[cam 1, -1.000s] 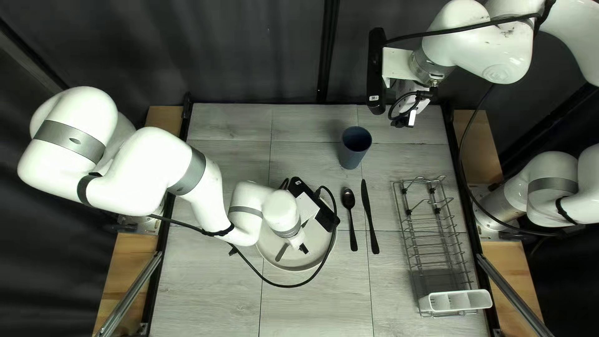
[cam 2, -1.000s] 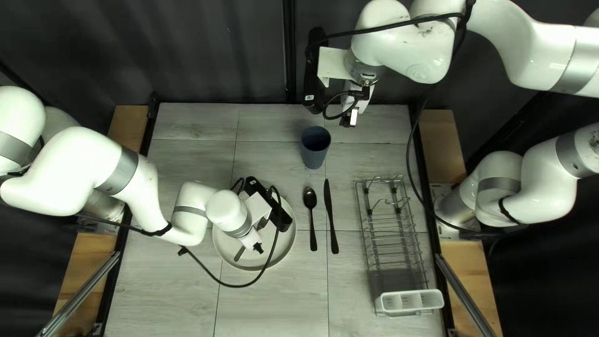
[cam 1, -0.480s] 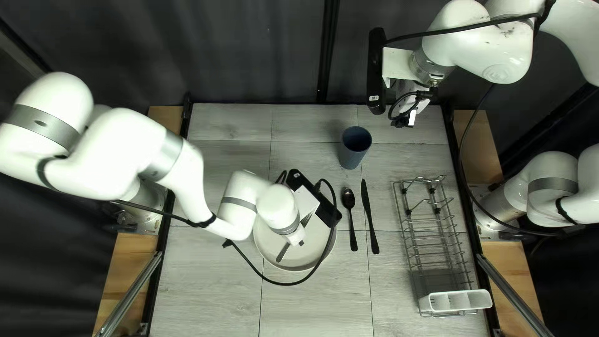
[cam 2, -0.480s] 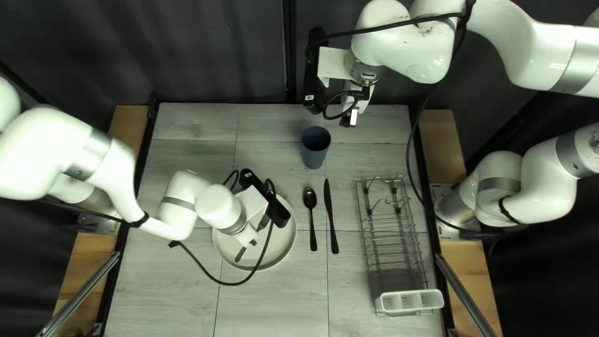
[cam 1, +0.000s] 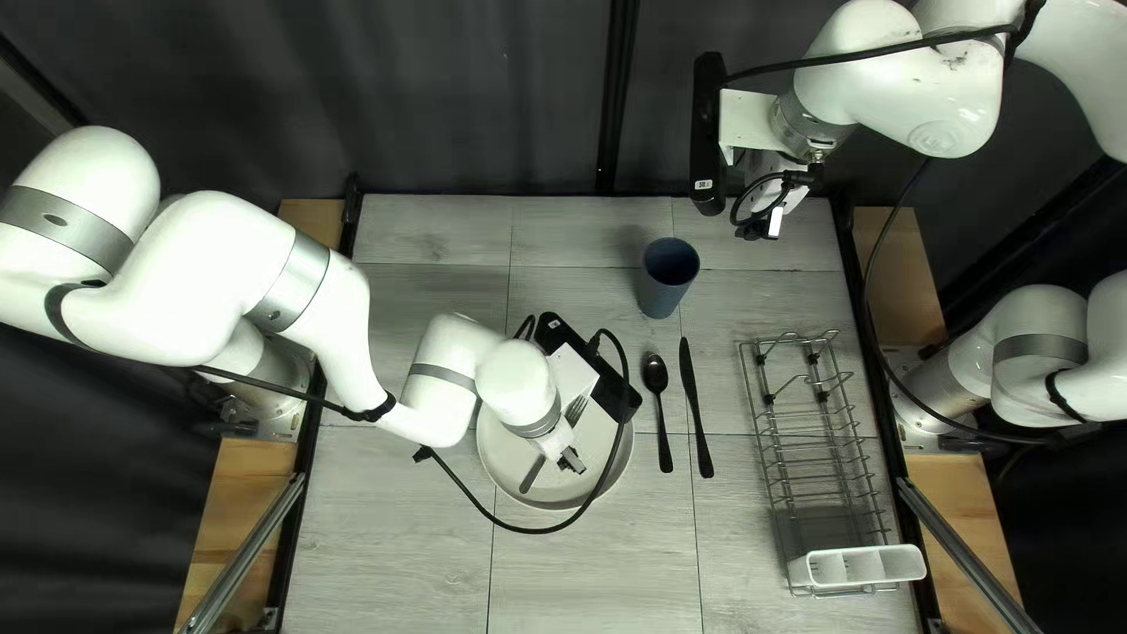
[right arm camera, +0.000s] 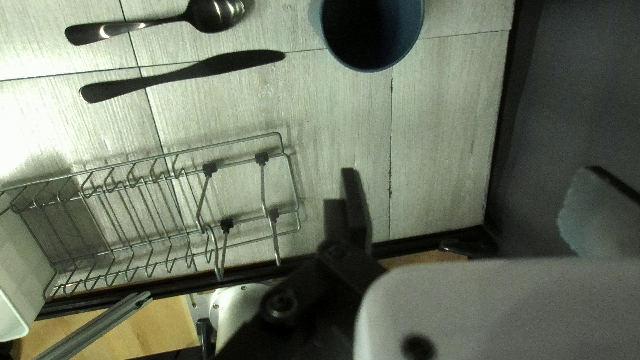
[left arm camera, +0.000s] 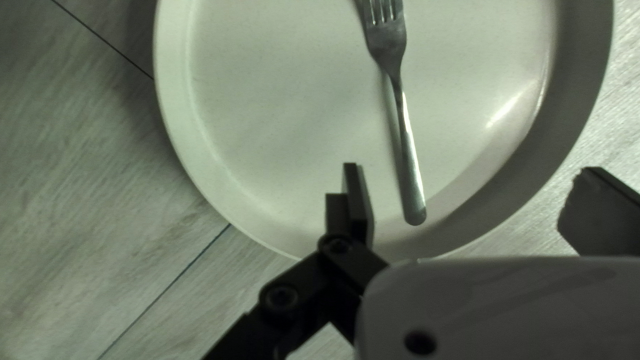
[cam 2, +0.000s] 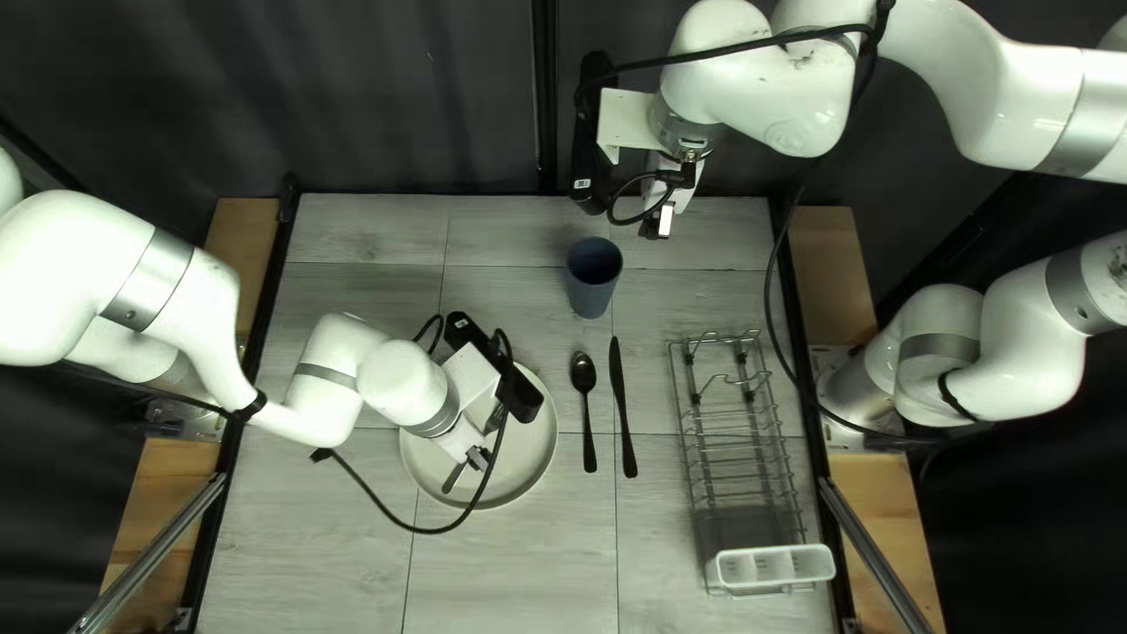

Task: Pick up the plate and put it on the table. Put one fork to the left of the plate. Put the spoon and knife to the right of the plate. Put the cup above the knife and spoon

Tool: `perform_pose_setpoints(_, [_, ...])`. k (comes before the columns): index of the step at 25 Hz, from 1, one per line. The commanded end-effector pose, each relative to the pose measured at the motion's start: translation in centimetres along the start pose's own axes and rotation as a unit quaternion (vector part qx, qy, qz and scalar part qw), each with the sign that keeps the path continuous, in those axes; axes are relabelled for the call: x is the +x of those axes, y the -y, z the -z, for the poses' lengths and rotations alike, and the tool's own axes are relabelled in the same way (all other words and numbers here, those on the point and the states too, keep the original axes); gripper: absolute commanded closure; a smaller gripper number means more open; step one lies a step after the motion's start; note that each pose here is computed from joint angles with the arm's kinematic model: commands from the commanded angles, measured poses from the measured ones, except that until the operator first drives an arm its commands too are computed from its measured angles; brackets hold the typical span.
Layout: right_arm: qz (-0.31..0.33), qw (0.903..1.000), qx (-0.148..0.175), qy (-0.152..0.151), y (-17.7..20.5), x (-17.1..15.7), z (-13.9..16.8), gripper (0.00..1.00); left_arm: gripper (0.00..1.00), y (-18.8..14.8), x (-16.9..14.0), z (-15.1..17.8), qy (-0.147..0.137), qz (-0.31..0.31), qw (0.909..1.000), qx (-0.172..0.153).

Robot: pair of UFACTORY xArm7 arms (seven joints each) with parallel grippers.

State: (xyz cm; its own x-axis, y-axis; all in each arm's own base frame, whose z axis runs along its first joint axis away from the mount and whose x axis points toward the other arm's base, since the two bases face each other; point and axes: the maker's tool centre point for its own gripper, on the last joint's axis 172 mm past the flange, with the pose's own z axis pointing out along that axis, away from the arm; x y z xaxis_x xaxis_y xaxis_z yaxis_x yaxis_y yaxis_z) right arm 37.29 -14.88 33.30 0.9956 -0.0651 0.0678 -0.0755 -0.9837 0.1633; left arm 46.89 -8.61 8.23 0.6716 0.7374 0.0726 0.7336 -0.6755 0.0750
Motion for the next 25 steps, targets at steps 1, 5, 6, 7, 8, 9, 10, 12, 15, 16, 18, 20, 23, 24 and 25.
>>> perform_pose_setpoints(1, [0.000, 1.0000, 0.000, 0.000, 0.0, 0.0, 0.0, 0.00, 0.00, -0.2, 0.2, -1.6, 0.001, 0.009, 1.0000, 0.003])
perform_pose_setpoints(5, [0.000, 1.0000, 0.000, 0.000, 0.0, 0.0, 0.0, 0.00, 0.00, -0.1, 0.1, -3.9, 0.011, 0.010, 0.9999, 0.004])
perform_pose_setpoints(6, [0.000, 1.0000, 0.000, 0.000, 0.0, 0.0, 0.0, 0.00, 0.00, -0.1, 0.1, -4.1, 0.012, 0.010, 0.9999, 0.004])
perform_pose_setpoints(7, [0.000, 1.0000, 0.000, 0.000, 0.0, 0.0, 0.0, 0.00, 0.00, 0.0, 0.0, -4.4, 0.014, 0.010, 0.9998, 0.004])
perform_pose_setpoints(8, [0.000, 1.0000, 0.000, 0.000, 0.0, 0.0, 0.0, 0.00, 0.00, 0.0, 0.0, -4.6, 0.015, 0.011, 0.9998, 0.004])
perform_pose_setpoints(9, [0.000, 1.0000, 0.000, 0.000, 0.0, 0.0, 0.0, 0.00, 0.00, 0.0, 0.0, -4.7, 0.016, 0.011, 0.9998, 0.004])
perform_pose_setpoints(10, [0.000, 1.0000, 0.000, 0.000, 0.0, 0.0, 0.0, 0.00, 0.00, 0.1, 0.0, -5.1, 0.017, 0.010, 0.9998, 0.002])
perform_pose_setpoints(12, [0.000, 1.0000, 0.000, 0.000, 0.0, 0.0, 0.0, 0.00, 0.01, 0.0, -0.1, -5.6, 0.019, 0.009, 0.9998, 0.001])
perform_pose_setpoints(15, [0.000, 1.0000, 0.000, 0.000, 0.0, 0.0, 0.0, 0.00, 0.02, -0.2, 0.0, -6.4, 0.022, 0.006, 0.9997, -0.002])
perform_pose_setpoints(16, [0.000, 1.0000, 0.000, 0.000, 0.0, 0.0, 0.0, 0.00, 0.02, -0.2, 0.0, -6.6, 0.022, 0.005, 0.9997, -0.002])
perform_pose_setpoints(18, [0.000, 1.0000, 0.000, 0.000, 0.0, 0.0, 0.0, 0.00, 0.00, -0.3, 0.0, -6.7, 0.023, 0.003, 0.9997, -0.005])
perform_pose_setpoints(20, [0.000, 1.0000, 0.000, 0.000, 0.0, 0.0, 0.0, 0.00, 0.00, -0.2, -0.2, -6.5, 0.024, 0.003, 0.9997, -0.005])
perform_pose_setpoints(23, [0.000, 1.0000, 0.000, 0.000, 0.0, 0.0, 0.0, 0.00, 0.10, -0.2, -0.2, -6.6, 0.025, 0.002, 0.9997, -0.006])
perform_pose_setpoints(24, [0.000, 1.0000, 0.000, 0.000, 0.0, 0.0, 0.0, 0.00, 0.17, -0.2, -0.2, -6.6, 0.025, 0.002, 0.9997, -0.006])
perform_pose_setpoints(25, [0.000, 1.0000, 0.000, 0.000, 0.0, 0.0, 0.0, 0.00, 0.24, -0.2, -0.2, -6.7, 0.026, 0.002, 0.9996, -0.006])
